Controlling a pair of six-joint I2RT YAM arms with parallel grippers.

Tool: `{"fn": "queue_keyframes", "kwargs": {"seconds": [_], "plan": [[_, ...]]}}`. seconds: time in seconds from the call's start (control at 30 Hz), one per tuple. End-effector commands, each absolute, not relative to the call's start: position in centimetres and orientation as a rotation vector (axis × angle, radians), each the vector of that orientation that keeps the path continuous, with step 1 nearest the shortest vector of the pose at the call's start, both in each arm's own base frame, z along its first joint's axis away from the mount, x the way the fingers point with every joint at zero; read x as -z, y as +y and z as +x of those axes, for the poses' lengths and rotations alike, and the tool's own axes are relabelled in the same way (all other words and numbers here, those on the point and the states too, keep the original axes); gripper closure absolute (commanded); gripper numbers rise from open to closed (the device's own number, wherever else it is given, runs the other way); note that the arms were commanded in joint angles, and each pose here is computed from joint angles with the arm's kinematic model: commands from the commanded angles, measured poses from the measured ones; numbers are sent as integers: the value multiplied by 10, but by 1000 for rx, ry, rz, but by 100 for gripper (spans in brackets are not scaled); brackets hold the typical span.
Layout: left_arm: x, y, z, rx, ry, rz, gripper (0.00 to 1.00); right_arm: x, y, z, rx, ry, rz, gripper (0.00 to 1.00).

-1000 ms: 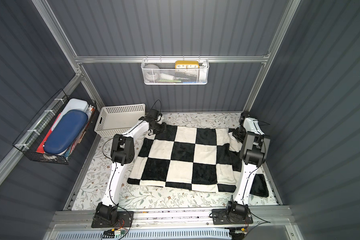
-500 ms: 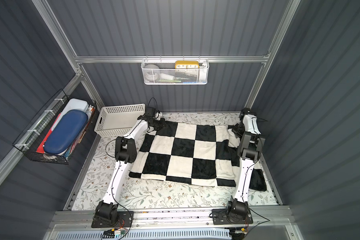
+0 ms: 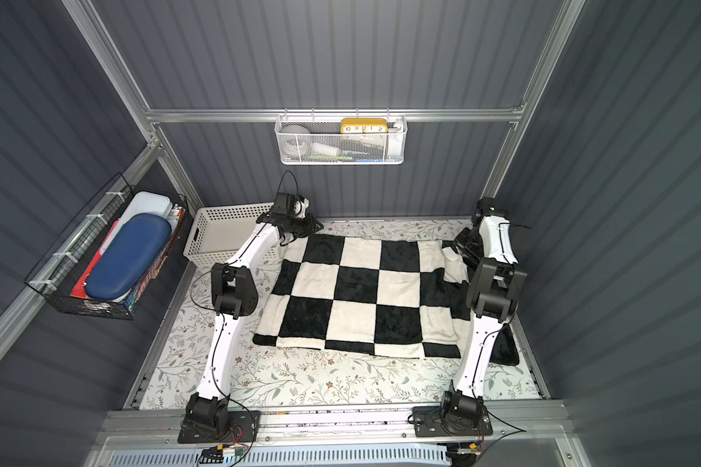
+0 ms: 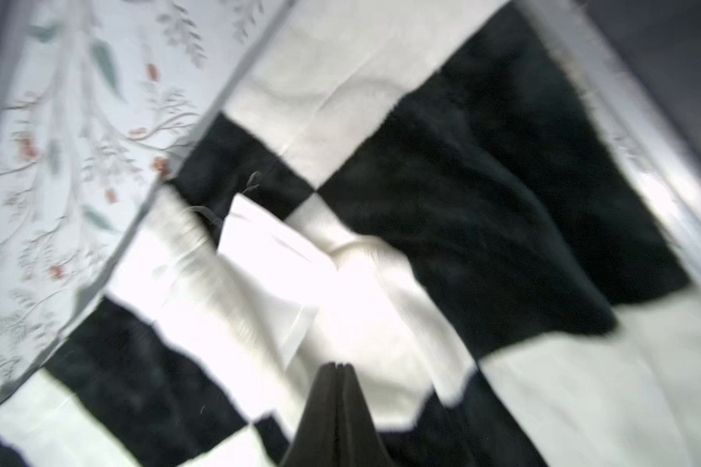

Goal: Roll up the pillowcase
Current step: Move the pillowcase to the center of the board.

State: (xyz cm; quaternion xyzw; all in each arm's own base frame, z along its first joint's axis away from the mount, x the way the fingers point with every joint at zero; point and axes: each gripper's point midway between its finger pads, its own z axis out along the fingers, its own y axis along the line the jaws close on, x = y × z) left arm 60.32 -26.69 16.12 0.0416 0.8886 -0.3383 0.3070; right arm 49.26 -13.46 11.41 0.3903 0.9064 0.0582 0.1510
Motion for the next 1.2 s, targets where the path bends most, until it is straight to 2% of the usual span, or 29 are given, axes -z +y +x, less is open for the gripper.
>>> {"fn": "queue_keyframes", "kwargs": {"seconds": [0.0,0.03,0.1,0.17,0.27,0.3,0.37,0.5,0.53,0.63,0.87,1.0,1.17], "plan": [[-226,-279,555,754,2326,168,59,-125,-123,454,-127,2598,1175,87],[-220,-274,535,693,2375,112,55,-120,-118,438,-128,2601,1196,82],[-202,-252,491,643,2468,-31,44,-116,-105,404,-159,2586,1225,80],[-188,-223,440,617,2555,-205,44,-111,-93,368,-181,2557,1274,77],[-189,-182,381,547,2564,-422,37,-112,-77,322,-210,2532,1308,76],[-186,-173,361,545,2595,-500,35,-114,-72,311,-210,2532,1295,76],[-168,-141,333,372,2637,-663,33,-116,-63,296,-202,2554,1264,73],[-118,-114,276,180,2827,-933,28,-110,-42,271,-252,2609,1253,67],[-105,-108,265,129,2854,-990,22,-110,-41,265,-245,2616,1254,66],[-79,-91,241,97,2882,-1087,20,-110,-37,255,-241,2628,1224,63],[-62,-73,211,37,2888,-1160,18,-97,-22,239,-267,2679,1175,60],[-46,-70,214,76,2844,-1165,20,-91,-20,235,-270,2694,1168,60],[-49,-64,233,119,2731,-1134,24,-91,-19,234,-257,2709,1141,60]]}}
